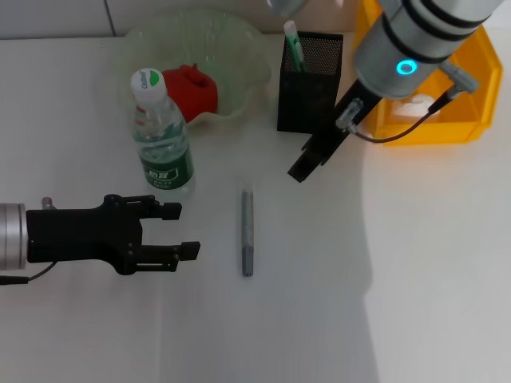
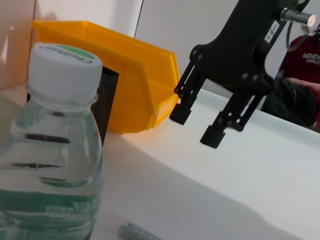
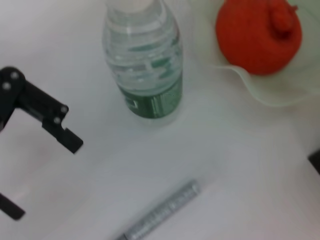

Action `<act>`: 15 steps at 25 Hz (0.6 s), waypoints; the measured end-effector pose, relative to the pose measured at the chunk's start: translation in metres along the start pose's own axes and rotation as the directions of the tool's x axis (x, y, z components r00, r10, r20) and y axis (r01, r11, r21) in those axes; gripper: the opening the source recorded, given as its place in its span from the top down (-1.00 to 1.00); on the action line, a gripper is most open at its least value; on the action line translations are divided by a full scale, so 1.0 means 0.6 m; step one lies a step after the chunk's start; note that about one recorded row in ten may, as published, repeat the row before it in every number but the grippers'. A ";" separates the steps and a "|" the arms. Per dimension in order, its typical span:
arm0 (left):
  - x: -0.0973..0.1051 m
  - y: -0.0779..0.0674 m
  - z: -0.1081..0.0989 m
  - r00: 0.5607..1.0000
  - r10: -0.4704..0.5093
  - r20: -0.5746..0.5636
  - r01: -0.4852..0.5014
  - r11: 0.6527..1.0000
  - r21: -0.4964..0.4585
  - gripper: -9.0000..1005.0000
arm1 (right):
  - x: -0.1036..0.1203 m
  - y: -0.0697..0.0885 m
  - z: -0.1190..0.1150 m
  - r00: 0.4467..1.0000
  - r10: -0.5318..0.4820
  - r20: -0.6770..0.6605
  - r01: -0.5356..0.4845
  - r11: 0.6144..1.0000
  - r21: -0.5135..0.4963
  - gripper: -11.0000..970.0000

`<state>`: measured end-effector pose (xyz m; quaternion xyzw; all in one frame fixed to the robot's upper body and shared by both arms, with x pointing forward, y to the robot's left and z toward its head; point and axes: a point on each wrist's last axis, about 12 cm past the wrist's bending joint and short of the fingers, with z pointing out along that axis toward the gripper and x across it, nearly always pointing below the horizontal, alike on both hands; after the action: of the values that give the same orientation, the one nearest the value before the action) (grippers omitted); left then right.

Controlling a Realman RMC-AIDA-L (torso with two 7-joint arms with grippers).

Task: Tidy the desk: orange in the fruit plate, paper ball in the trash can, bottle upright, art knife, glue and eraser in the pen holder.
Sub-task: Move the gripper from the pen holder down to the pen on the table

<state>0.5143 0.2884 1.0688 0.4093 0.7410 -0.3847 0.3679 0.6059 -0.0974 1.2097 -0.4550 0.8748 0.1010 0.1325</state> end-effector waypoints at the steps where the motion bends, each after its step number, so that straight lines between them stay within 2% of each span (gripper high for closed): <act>1: 0.000 0.000 0.000 1.000 0.000 0.000 0.000 1.000 -0.001 -0.54 | -0.005 0.004 0.019 1.000 0.007 0.019 -0.006 1.000 -0.018 -0.27; 6: 0.006 0.001 -0.001 0.999 0.003 -0.038 -0.003 1.000 -0.002 -0.54 | -0.013 0.004 0.051 0.997 0.041 0.059 -0.038 0.998 -0.055 -0.27; 15: 0.004 0.007 -0.007 0.997 0.022 -0.071 -0.024 1.000 -0.020 -0.54 | -0.023 0.016 0.097 0.998 0.046 0.045 -0.043 0.996 -0.074 -0.27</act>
<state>0.5163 0.2946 1.0674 0.4274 0.7528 -0.3579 0.3499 0.6137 -0.0640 1.1599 -0.4375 0.8771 0.1462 0.1337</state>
